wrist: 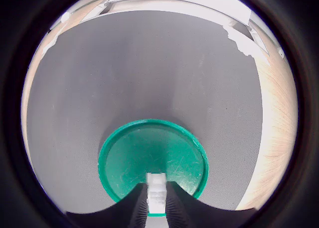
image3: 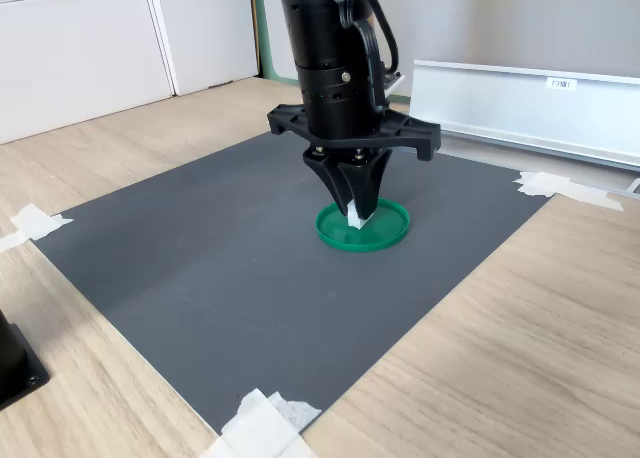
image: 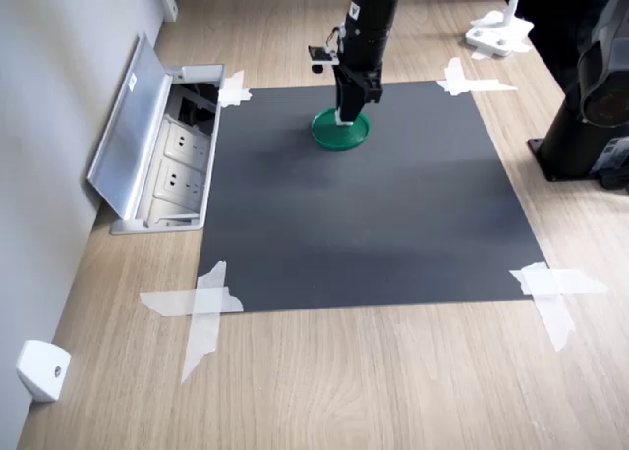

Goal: Grasp a white terminal and put it on the green lid.

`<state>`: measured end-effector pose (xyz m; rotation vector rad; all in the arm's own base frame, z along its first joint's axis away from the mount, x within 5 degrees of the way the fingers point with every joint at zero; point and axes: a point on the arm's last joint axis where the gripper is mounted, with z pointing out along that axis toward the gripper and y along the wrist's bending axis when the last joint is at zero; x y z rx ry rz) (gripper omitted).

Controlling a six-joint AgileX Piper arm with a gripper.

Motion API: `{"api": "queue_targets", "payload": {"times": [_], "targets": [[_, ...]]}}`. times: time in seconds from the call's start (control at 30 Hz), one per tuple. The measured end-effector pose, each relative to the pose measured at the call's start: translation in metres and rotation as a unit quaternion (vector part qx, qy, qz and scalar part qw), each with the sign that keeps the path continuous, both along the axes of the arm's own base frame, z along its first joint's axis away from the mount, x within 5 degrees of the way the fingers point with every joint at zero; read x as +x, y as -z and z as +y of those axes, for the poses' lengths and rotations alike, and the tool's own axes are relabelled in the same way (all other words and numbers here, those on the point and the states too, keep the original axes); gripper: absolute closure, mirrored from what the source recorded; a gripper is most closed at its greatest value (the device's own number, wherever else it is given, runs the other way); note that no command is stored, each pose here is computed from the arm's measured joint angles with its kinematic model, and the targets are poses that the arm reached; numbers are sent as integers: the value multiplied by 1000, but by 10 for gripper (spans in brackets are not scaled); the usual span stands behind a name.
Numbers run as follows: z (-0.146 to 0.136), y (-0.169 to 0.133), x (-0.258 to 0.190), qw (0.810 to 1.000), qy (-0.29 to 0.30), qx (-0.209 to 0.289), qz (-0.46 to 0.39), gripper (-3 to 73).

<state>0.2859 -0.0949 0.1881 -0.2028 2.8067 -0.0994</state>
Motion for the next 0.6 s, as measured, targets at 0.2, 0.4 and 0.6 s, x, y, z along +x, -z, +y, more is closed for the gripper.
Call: {"api": "queue_targets", "payload": {"times": [0.2, 0.4, 0.6], "targets": [[0, 0, 1, 1000, 0, -1, -3, 384], [0, 0, 0, 1000, 1, 2, -1, 242], [0, 1, -2, 1000, 5, 1, 10, 198]]}}
